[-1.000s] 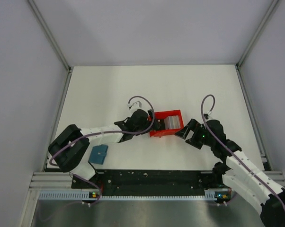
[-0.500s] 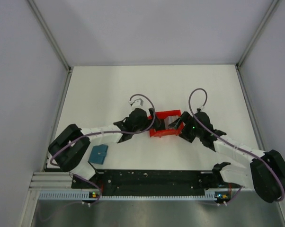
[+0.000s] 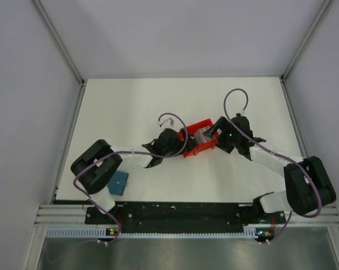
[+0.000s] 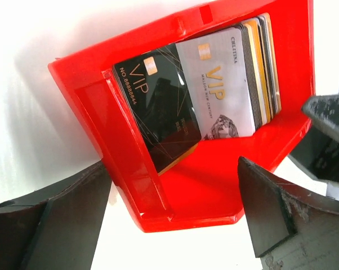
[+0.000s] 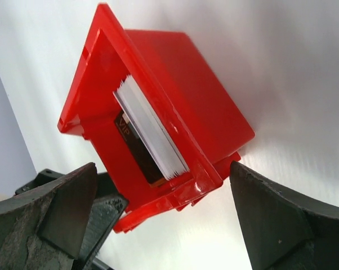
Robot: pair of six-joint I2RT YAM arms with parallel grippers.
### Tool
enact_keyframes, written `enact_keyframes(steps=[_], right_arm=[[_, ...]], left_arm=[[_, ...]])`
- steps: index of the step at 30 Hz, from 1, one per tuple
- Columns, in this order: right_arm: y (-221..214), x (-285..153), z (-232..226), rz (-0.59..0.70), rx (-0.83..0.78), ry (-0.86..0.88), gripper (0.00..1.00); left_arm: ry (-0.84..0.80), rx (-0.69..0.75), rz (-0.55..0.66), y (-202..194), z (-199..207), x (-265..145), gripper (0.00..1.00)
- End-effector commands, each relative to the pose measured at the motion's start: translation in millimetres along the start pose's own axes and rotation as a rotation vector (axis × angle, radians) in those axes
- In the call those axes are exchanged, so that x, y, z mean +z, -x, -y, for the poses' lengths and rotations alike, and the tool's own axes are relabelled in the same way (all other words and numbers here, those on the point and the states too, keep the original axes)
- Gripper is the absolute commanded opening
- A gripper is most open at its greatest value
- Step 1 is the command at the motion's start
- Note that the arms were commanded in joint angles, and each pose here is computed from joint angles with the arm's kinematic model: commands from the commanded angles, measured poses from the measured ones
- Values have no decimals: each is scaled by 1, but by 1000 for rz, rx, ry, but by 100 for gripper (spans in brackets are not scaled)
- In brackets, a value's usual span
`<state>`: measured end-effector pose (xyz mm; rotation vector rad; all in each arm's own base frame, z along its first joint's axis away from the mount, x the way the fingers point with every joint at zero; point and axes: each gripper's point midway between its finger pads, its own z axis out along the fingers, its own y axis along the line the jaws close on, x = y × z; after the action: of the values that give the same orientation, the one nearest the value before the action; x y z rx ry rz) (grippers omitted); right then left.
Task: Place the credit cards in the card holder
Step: Move the storage box to the center of the board.
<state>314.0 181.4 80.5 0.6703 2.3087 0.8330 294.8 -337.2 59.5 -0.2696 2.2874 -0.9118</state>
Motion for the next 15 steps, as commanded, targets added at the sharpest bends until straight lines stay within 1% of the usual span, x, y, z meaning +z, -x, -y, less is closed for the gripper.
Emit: enact_keyframes(steps=[1, 3, 4, 6, 7, 9, 12, 15], right_arm=[[30, 3, -32, 23, -91, 101, 99], [32, 4, -34, 13, -132, 112, 99], [34, 5, -36, 10, -147, 116, 99], [37, 6, -35, -5, -176, 100, 99], [42, 5, -35, 4, -192, 88, 99], [46, -4, -26, 16, -217, 34, 99], [54, -21, -27, 65, -277, 28, 99], [55, -34, -28, 75, -328, 33, 99]], left_arm=[[-136, -34, -4, 5, 38, 1, 94], [-158, -40, -17, 1, 41, 0, 94], [-183, -34, -42, -4, 45, -2, 93], [-152, -34, -62, -9, 39, -4, 95], [-129, -34, -53, -8, 33, -6, 98], [-82, -26, -22, -5, 19, -13, 98], [-7, 11, 24, 4, 3, -26, 98], [17, 61, 95, 23, 2, -45, 98]])
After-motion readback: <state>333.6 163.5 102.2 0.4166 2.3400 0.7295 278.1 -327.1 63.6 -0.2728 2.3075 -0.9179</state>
